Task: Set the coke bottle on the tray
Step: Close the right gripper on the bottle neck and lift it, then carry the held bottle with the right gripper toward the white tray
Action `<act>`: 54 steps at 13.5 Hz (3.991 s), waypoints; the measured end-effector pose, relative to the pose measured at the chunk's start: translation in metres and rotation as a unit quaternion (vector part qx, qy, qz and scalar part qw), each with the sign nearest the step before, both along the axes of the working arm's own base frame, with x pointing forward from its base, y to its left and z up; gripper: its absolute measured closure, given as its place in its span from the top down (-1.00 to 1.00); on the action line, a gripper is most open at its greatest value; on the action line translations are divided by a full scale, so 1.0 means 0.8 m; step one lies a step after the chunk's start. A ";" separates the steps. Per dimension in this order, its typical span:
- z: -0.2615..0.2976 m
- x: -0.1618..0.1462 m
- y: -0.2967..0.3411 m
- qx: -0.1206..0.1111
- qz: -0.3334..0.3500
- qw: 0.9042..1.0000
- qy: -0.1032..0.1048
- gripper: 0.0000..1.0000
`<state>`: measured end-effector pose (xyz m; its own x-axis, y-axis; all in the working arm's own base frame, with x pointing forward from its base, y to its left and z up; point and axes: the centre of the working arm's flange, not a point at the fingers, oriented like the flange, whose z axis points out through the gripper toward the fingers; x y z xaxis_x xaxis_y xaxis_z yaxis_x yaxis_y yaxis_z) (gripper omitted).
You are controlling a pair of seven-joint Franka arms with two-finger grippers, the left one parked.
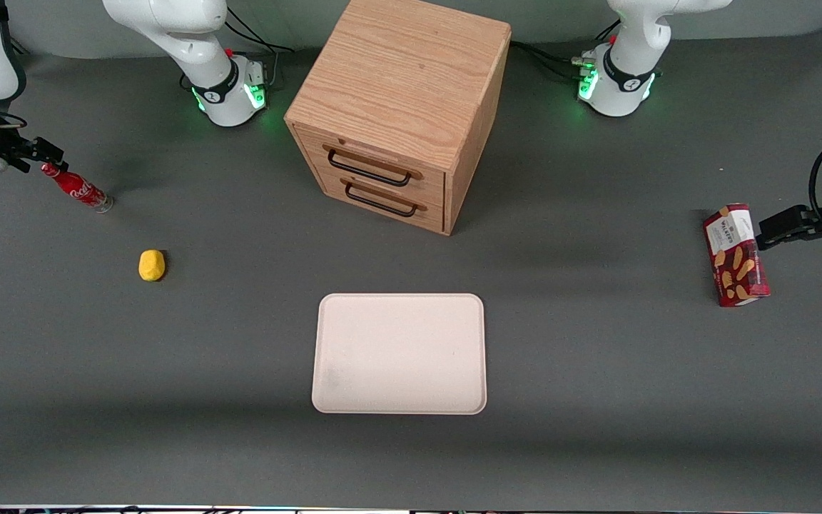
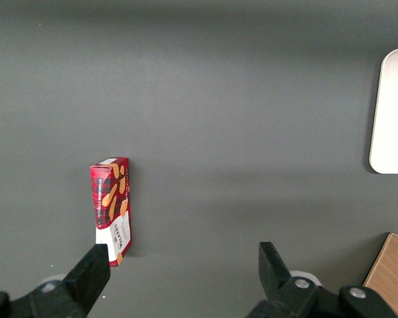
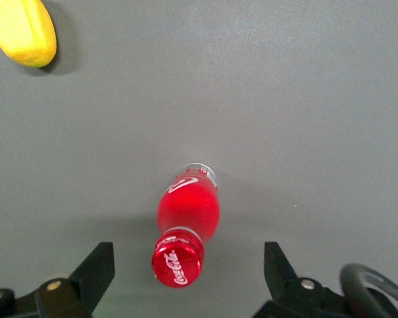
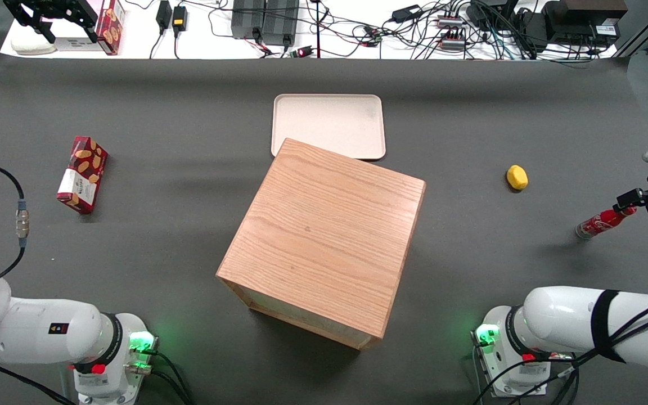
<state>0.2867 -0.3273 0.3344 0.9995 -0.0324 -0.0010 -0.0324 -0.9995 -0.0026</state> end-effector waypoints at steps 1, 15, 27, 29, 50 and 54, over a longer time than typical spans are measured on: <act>0.000 0.000 0.000 0.000 0.000 1.000 0.000 0.98; -0.004 -0.003 0.003 0.007 0.020 1.000 0.007 -0.37; 0.110 0.048 0.010 0.013 0.059 0.997 0.043 -0.37; 0.161 0.067 0.019 0.014 0.069 0.996 0.047 -0.37; 0.412 0.242 0.227 0.007 0.144 0.989 0.043 -0.37; 0.413 0.302 0.386 0.000 0.156 0.987 0.037 -0.37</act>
